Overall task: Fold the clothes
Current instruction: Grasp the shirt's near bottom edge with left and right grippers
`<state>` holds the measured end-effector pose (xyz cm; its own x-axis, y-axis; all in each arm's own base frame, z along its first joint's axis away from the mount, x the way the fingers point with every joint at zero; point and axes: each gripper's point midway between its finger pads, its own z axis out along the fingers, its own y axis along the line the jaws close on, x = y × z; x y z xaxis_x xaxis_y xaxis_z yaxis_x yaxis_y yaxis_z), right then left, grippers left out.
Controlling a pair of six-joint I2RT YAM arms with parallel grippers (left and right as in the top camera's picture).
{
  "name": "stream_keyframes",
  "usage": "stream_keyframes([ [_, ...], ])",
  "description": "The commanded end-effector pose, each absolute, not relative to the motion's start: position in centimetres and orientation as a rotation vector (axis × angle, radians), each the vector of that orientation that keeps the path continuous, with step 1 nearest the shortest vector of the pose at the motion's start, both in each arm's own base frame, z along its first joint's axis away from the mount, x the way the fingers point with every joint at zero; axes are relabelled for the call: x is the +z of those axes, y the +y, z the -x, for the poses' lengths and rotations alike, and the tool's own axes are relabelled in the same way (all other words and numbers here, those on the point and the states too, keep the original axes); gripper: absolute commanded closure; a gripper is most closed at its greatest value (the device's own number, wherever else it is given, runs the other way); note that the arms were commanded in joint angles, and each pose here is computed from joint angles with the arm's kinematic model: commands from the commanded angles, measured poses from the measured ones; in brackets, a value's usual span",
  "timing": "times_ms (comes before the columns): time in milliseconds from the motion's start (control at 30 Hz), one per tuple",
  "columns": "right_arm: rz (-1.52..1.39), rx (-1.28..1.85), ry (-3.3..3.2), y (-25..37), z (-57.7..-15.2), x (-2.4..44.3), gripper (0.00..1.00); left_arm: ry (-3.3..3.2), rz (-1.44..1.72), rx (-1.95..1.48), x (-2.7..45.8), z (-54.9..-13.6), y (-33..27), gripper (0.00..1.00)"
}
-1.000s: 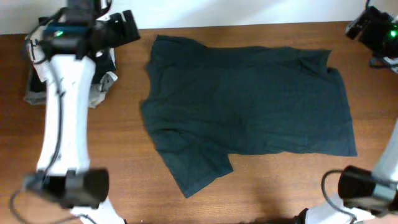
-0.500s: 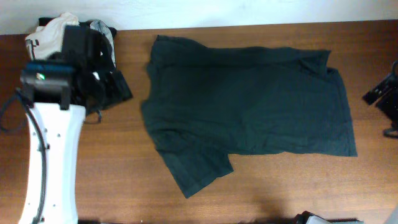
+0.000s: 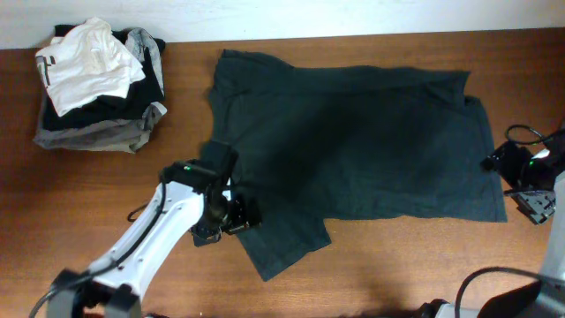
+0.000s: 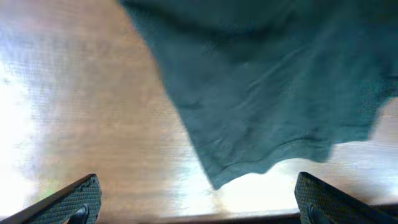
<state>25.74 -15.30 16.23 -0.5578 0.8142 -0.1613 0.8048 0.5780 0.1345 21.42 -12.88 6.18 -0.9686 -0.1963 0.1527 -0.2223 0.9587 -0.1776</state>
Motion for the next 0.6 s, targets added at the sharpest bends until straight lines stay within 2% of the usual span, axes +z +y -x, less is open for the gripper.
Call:
stream_keyframes([
  [0, -1.382, 0.087, 2.611, -15.5, -26.2, 15.2, 0.01, -2.889, -0.243, 0.156, 4.3, -19.4, -12.6, 0.01],
  [100, -1.386, 0.1, 2.62, -15.5, -26.4, 14.7, 0.01, -2.895, -0.216, -0.018, 2.6, -19.8, -11.0, 0.01],
  [267, -1.383, 0.116, 2.62, -15.4, -26.5, 14.6, 0.01, -2.821, -0.106, 0.046, 1.9, -18.2, -12.9, 0.01],
  [367, -1.379, 0.115, 2.615, -15.4, -26.7, 14.7, 0.01, -2.877, 0.001, 0.07, 1.5, -18.7, -14.7, 0.01],
  [567, -1.386, 0.123, 2.629, -15.2, -26.3, 14.6, 0.01, -2.862, 0.026, 0.066, 0.2, -17.6, -14.2, 0.01],
])
